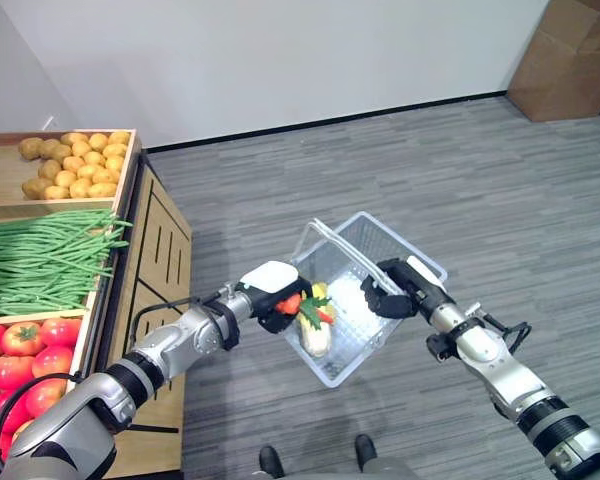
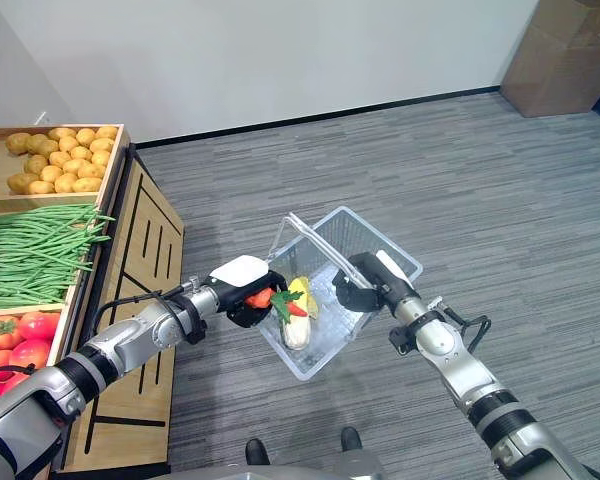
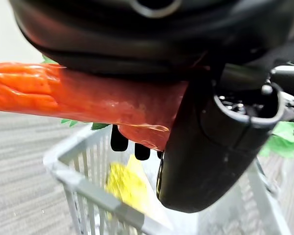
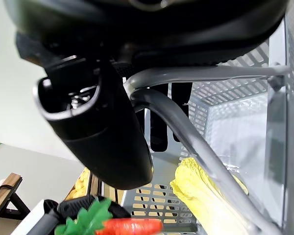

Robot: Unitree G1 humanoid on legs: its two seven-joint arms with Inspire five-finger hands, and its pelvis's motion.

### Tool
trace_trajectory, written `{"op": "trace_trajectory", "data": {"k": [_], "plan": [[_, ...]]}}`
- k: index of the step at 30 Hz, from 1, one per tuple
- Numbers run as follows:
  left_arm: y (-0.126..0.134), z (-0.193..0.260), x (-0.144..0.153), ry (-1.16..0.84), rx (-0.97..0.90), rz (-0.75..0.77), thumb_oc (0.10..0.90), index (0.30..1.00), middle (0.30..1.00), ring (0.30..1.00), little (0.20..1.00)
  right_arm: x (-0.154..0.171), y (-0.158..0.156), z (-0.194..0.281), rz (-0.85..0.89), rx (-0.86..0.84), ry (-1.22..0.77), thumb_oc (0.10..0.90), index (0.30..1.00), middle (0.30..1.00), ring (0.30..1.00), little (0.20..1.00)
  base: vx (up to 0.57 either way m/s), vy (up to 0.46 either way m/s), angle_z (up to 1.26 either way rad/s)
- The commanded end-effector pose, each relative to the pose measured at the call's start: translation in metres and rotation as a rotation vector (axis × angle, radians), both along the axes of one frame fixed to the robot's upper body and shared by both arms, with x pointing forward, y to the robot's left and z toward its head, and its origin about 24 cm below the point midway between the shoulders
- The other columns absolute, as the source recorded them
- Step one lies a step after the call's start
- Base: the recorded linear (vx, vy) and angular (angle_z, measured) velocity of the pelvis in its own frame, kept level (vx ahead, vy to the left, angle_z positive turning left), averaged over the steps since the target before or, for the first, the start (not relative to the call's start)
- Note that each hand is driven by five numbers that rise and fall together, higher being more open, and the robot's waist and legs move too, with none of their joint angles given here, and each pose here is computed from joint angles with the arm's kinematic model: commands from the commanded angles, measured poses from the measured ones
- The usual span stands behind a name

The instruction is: Get the vegetables into the basket

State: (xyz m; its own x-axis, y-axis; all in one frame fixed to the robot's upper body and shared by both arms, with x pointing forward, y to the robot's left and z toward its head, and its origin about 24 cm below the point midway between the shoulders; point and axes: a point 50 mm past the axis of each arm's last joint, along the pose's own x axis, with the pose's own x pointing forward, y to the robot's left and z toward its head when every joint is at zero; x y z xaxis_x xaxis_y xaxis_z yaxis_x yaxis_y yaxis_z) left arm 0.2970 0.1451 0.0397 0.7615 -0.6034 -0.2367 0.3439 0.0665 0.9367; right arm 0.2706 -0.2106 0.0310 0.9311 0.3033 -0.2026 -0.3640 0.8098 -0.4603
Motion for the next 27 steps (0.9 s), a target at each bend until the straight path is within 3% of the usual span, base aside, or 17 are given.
{"op": "trace_trajectory", "data": {"k": [1,18,19,20,27], "plan": [[-0.009,0.042,0.027,-0.208,-0.077,0.001,0.400,0.300,0.300,0.300,0.300,0.020,0.035,0.075,0.141,0.247,-0.341,0.400,0.300,0.300,0.300,0.300,0.00,0.000,0.00],[-0.030,0.023,0.026,-0.214,-0.033,-0.031,0.400,0.300,0.300,0.300,0.300,0.012,0.072,0.091,0.272,0.373,-0.385,0.400,0.300,0.300,0.300,0.300,0.00,-0.003,-0.02],[-0.028,0.021,0.026,-0.219,-0.014,-0.026,0.463,0.388,0.388,0.388,0.388,0.012,0.072,0.093,0.272,0.379,-0.392,0.400,0.300,0.300,0.300,0.300,0.00,0.000,0.00],[-0.024,0.014,0.026,-0.222,0.023,-0.006,0.900,1.000,1.000,1.000,1.000,0.011,0.073,0.095,0.276,0.382,-0.401,0.400,0.300,0.300,0.300,0.300,0.00,0.000,0.00],[-0.007,-0.006,0.028,-0.216,0.139,0.087,0.900,1.000,1.000,1.000,1.000,0.009,0.072,0.096,0.268,0.371,-0.415,0.400,0.300,0.300,0.300,0.300,0.00,-0.005,-0.01]]}}
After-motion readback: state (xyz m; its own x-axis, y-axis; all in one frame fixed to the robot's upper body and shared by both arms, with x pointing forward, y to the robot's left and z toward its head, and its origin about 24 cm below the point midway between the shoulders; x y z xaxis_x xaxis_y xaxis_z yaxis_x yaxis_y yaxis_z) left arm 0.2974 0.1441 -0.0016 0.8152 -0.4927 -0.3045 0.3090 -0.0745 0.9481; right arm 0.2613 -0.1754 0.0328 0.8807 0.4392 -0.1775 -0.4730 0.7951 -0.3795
